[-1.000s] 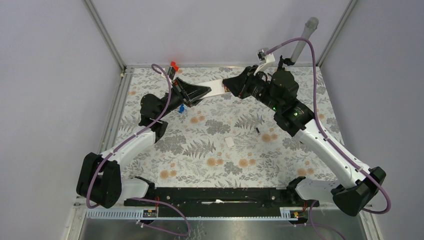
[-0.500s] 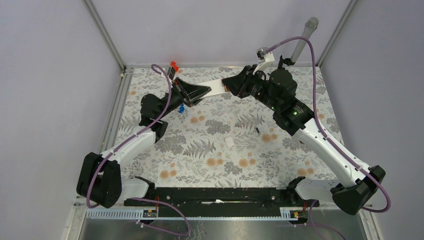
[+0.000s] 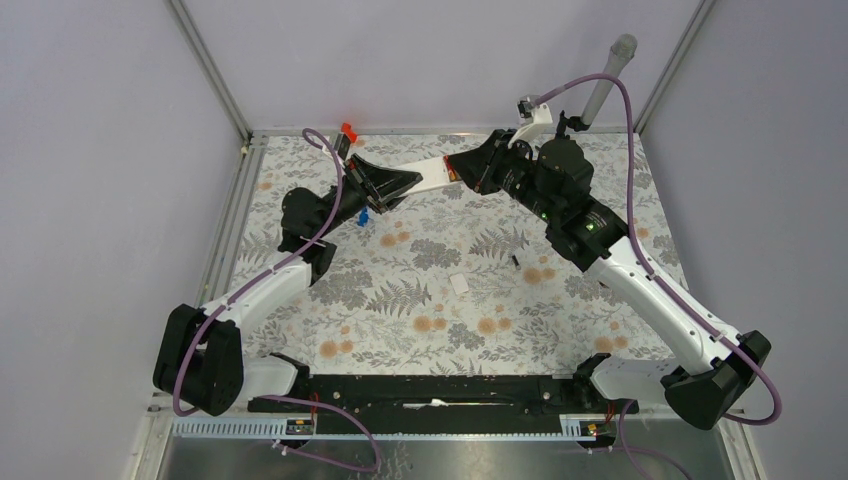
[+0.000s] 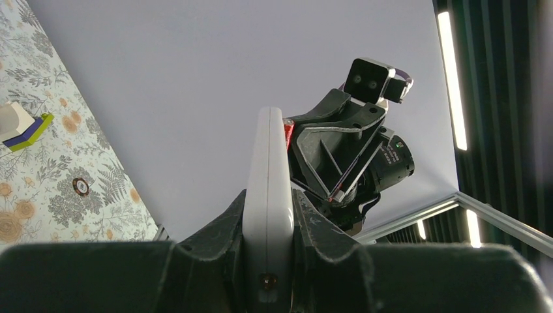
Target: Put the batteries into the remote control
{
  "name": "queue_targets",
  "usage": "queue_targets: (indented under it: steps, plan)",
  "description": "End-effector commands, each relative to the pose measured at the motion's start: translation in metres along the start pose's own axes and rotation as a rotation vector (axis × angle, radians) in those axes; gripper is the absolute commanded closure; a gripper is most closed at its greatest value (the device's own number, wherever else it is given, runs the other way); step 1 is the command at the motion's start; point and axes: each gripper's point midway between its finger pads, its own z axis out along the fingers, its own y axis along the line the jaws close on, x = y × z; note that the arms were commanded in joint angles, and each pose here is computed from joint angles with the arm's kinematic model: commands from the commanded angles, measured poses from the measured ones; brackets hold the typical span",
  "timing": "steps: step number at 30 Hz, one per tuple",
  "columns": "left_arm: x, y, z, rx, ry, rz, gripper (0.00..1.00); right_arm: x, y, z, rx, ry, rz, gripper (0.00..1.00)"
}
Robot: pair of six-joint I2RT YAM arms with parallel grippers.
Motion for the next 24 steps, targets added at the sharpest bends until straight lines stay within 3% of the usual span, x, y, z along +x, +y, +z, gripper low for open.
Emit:
queue_targets:
  steps: [1, 4, 13, 18, 24]
  plan:
    - [-0.003, -0.054, 0.000, 0.179, -0.030, 0.081, 1.00, 0.003, -0.013, 0.001, 0.072, 0.008, 0.018, 0.78]
    - [-0.005, -0.052, 0.001, 0.174, -0.034, 0.076, 1.00, -0.001, -0.010, -0.001, 0.064, -0.004, 0.029, 0.73]
    - [-0.005, -0.043, -0.001, 0.153, -0.043, 0.075, 1.00, -0.023, -0.004, -0.011, 0.083, -0.057, 0.050, 0.70]
    - [-0.005, -0.040, -0.001, 0.142, -0.044, 0.088, 1.00, -0.017, -0.002, -0.013, 0.074, -0.015, 0.041, 0.58]
    - [-0.004, -0.040, -0.001, 0.141, -0.041, 0.104, 1.00, -0.018, 0.000, -0.020, 0.072, -0.017, 0.054, 0.58]
